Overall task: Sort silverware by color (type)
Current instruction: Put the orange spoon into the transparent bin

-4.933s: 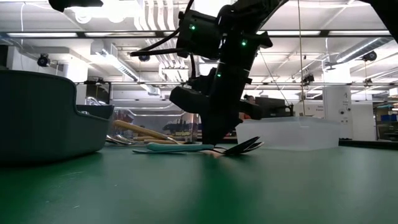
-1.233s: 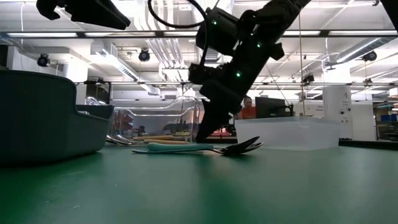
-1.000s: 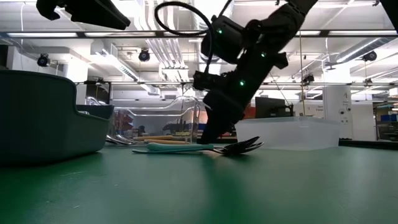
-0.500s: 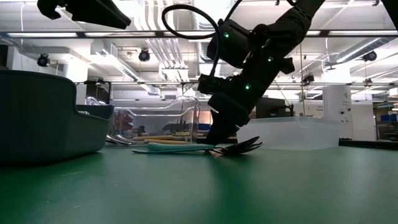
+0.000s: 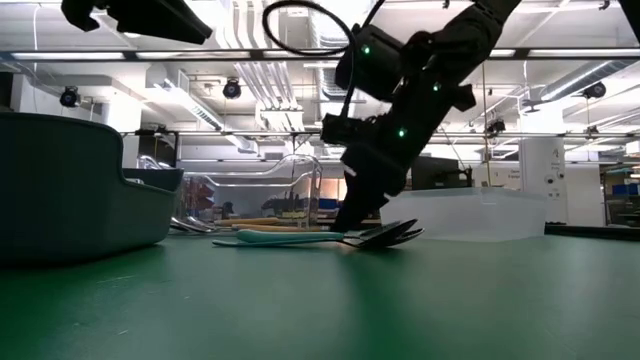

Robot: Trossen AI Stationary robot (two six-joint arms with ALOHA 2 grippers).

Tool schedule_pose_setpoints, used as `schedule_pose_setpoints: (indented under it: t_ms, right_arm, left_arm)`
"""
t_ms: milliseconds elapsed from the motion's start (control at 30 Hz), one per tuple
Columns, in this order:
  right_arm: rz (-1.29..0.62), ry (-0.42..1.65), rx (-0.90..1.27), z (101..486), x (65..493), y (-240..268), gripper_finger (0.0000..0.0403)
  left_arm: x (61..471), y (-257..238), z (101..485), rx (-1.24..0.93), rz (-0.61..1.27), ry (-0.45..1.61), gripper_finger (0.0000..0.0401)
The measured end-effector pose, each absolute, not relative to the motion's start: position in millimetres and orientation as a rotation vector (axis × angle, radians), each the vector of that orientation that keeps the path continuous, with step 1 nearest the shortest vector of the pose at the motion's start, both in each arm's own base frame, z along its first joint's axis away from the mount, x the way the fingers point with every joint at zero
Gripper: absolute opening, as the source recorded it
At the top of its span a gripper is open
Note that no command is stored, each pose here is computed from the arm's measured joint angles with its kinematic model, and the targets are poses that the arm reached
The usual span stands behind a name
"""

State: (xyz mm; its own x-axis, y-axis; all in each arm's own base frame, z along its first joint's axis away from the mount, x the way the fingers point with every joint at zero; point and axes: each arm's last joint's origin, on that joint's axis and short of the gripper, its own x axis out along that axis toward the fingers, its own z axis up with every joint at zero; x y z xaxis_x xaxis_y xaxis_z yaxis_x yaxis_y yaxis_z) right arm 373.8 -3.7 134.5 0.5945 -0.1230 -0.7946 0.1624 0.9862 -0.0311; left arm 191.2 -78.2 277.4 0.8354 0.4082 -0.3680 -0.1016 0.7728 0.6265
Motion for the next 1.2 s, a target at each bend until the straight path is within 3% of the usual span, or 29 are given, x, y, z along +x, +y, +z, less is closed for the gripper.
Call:
schedule_pose_setpoints:
  t_ms: [633, 1200]
  right_arm:
    - [-0.091, 0.735, 0.046, 211.9, 353.0, 29.3, 0.0013]
    - [-0.066, 0.451, -0.058, 256.9, 369.8, 30.1, 0.0013]
  left_arm:
    - [176.3, -70.3, 287.5, 0.586, 0.299, 0.449, 0.0123]
    - [142.7, -52.0, 294.4, 0.506, 0.323, 0.274, 0.0123]
